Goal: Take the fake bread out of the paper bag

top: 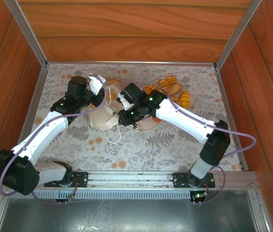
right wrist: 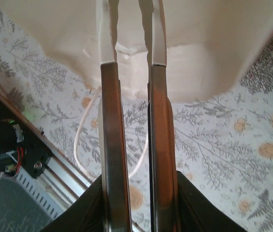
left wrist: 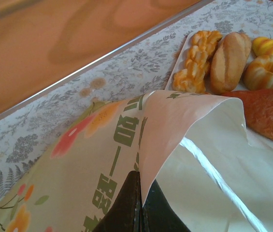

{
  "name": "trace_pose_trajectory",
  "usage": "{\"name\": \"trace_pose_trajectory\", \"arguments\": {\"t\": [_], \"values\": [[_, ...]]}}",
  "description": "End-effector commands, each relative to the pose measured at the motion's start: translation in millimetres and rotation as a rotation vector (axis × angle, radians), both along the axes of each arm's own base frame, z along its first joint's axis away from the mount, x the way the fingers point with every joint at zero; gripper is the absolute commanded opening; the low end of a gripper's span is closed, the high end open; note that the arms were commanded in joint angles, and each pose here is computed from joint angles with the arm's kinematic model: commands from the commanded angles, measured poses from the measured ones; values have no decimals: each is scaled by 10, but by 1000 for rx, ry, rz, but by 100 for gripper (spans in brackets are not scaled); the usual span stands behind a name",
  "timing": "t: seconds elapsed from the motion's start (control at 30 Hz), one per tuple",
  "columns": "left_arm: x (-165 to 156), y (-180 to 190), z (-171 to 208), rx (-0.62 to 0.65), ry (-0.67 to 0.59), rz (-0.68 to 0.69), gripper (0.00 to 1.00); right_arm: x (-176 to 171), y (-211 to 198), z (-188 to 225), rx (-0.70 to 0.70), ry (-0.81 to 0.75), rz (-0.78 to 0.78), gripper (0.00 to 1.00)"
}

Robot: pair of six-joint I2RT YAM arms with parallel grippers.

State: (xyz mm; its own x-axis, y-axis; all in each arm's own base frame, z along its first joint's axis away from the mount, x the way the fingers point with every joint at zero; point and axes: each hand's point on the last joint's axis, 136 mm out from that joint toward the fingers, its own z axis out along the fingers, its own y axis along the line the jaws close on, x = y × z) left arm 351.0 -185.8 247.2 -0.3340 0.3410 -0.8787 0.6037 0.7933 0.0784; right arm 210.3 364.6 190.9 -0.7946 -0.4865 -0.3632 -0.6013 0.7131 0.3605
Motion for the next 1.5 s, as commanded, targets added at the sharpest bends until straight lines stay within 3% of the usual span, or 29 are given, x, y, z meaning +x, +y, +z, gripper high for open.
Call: {"name": "trace_pose_trajectory", "arguments": {"t": [0.0,0.27,0.77,1.2,1.47], "values": [[36,-40,154,-46,-17,-3,0,85,246,29,54,6,-19,35],[45,-76,155,-74,-6,2,0,128,418,-150,42,72,-38,37],[-84,-246,204,-110,4,-76,0,487,639,-328,-1,-1,-97,49],[51,-165,299,-149,8,39,0,396,539,-481,-5,23,-104,47],[-24,-212,309,-155,2,10,0,407,463,-541,-17,27,-134,47]]}}
